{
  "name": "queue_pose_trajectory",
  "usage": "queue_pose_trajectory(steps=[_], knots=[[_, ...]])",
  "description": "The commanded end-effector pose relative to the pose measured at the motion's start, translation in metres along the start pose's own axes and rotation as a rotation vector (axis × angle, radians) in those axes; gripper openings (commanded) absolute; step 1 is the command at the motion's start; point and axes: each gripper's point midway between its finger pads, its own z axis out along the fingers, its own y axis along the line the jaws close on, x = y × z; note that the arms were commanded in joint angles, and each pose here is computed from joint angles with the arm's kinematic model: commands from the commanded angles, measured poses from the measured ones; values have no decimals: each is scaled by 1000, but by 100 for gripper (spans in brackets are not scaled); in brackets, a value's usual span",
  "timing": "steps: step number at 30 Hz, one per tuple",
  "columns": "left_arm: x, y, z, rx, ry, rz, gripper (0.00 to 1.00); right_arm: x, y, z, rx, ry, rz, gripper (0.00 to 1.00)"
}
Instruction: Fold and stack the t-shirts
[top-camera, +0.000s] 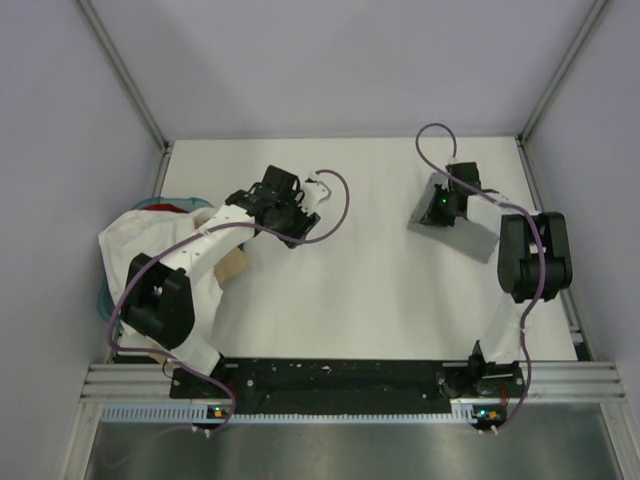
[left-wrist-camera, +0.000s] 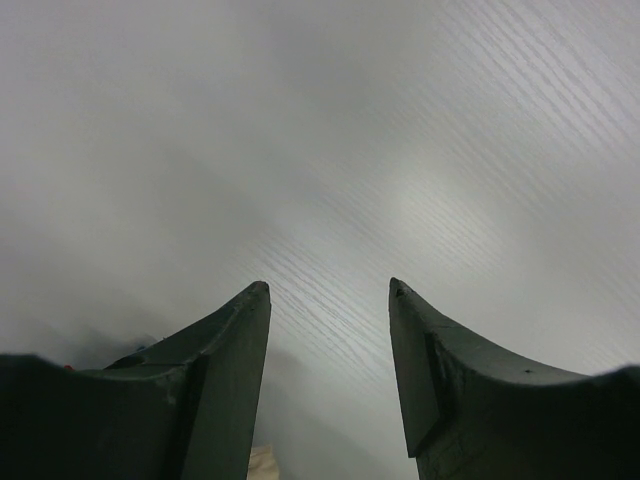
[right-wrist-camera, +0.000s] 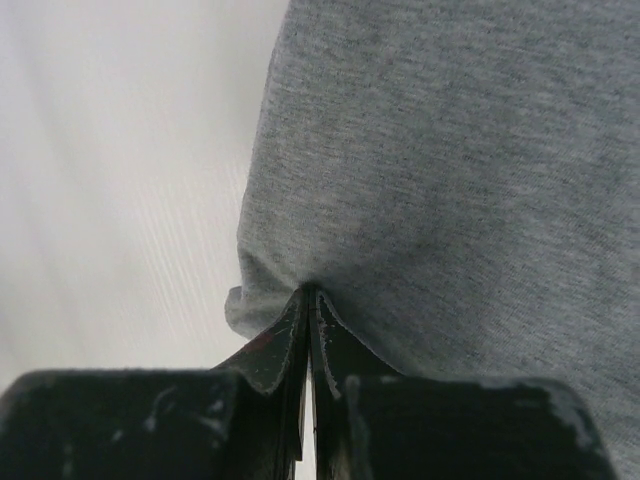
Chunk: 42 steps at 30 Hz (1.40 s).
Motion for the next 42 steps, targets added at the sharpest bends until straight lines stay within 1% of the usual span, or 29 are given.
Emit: queue_pose_trajectory(steps=[1, 3, 5, 7, 8, 10, 13, 16, 21, 23, 24, 25, 29, 34, 38, 42], knots=[[-16, 4, -5, -9, -53, 17, 55, -44, 27, -47, -21, -138, -93, 0], [-16, 4, -6, -12, -54, 17, 55, -55, 25, -72, 19, -200, -116, 0], [-18, 4, -8, -13, -61, 18, 55, -59, 9, -97, 69, -261, -79, 0], [-17, 4, -10, -15, -62, 18, 56, -48, -12, -106, 84, -263, 13, 0], [-17, 3, -11, -14, -65, 23, 56, -46, -33, -111, 108, -275, 88, 0], [-17, 3, -13, -16, -71, 26, 56, -38, -61, -112, 133, -293, 196, 0], [-14, 1, -12, -11, -67, 22, 55, -29, -95, -107, 121, -307, 382, 0], [-15, 1, -13, -11, -75, 28, 55, -25, -119, -92, 111, -325, 527, 0], [-12, 2, -11, -20, -68, 31, 55, -25, -140, -57, 144, -268, 628, 0], [-11, 3, -10, -19, -64, 30, 56, -21, -153, -46, 169, -253, 702, 0], [-12, 4, -11, -24, -64, 30, 56, -19, -156, -42, 171, -255, 739, 0], [-12, 4, -11, -25, -63, 33, 55, -24, -159, -42, 163, -285, 763, 0], [-12, 7, -10, -34, -53, 34, 56, -45, -162, -38, 153, -348, 819, 0], [-11, 8, -7, -38, -43, 36, 55, -70, -160, -23, 134, -318, 837, 0], [-10, 10, -8, -50, -39, 39, 55, -68, -158, -14, 112, -324, 896, 0], [-10, 10, -9, -49, -37, 40, 55, -56, -160, -26, 129, -360, 912, 0]])
